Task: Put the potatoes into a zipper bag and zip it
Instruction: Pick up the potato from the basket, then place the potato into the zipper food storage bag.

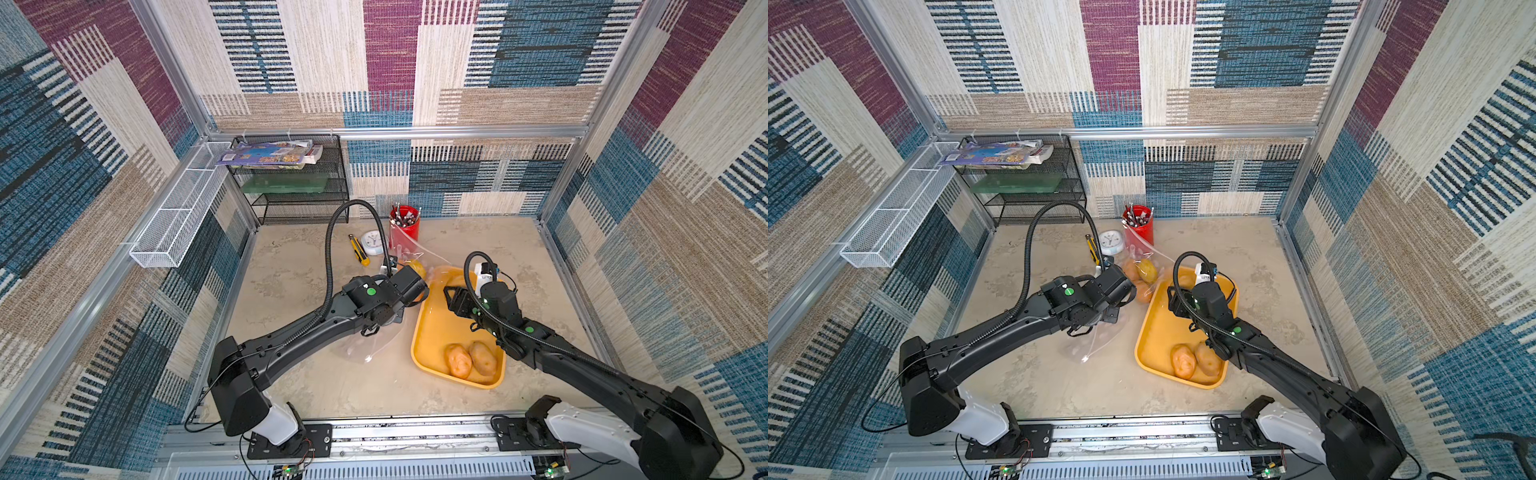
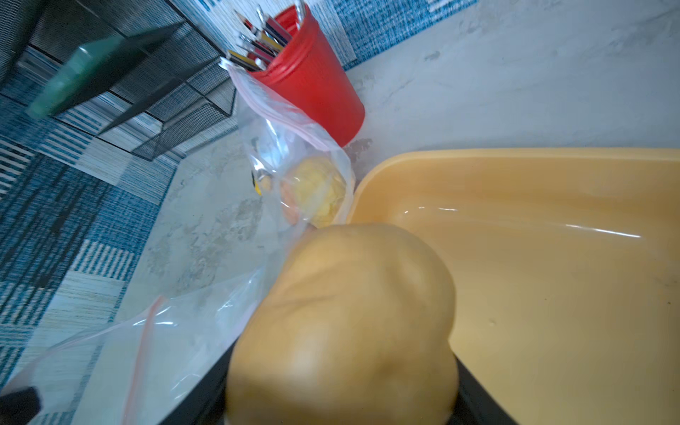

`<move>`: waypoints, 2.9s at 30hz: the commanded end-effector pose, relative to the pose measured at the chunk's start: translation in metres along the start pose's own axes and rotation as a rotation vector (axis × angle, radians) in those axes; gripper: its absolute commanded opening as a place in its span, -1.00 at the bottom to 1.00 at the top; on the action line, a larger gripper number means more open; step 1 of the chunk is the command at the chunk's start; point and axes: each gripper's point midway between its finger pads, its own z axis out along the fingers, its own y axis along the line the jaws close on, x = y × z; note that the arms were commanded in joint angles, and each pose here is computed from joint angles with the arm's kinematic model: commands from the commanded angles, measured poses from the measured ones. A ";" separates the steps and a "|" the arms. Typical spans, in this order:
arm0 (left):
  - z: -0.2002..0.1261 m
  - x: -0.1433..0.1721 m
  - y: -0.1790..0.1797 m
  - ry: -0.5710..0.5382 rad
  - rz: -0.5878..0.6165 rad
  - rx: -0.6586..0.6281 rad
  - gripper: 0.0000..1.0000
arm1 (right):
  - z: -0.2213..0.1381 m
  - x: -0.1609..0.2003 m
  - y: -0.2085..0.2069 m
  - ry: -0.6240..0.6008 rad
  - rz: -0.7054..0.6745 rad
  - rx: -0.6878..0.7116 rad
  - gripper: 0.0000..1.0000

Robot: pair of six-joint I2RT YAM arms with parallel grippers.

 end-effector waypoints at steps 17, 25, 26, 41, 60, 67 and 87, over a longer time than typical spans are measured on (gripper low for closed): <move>-0.008 -0.004 0.000 -0.031 0.002 0.039 -1.00 | -0.067 0.023 0.134 0.001 -0.114 -0.314 -0.16; -0.010 -0.005 -0.001 -0.038 -0.001 0.054 -1.00 | -0.044 0.066 0.178 0.121 -0.150 -0.383 -0.19; -0.010 -0.005 0.000 -0.039 -0.001 0.052 -1.00 | -0.041 0.069 0.180 0.133 -0.150 -0.385 -0.19; -0.021 -0.009 -0.004 -0.078 -0.013 0.128 -1.00 | 0.002 0.102 0.184 0.218 -0.173 -0.320 -0.25; -0.023 -0.011 0.002 -0.104 -0.041 0.118 -1.00 | 0.017 0.111 0.148 0.239 -0.197 -0.221 0.04; -0.022 -0.011 -0.001 -0.096 -0.038 0.126 -1.00 | 0.014 0.106 0.150 0.229 -0.210 -0.217 0.30; -0.018 -0.010 -0.001 -0.093 -0.038 0.117 -1.00 | 0.004 0.090 0.150 0.179 -0.222 -0.199 0.63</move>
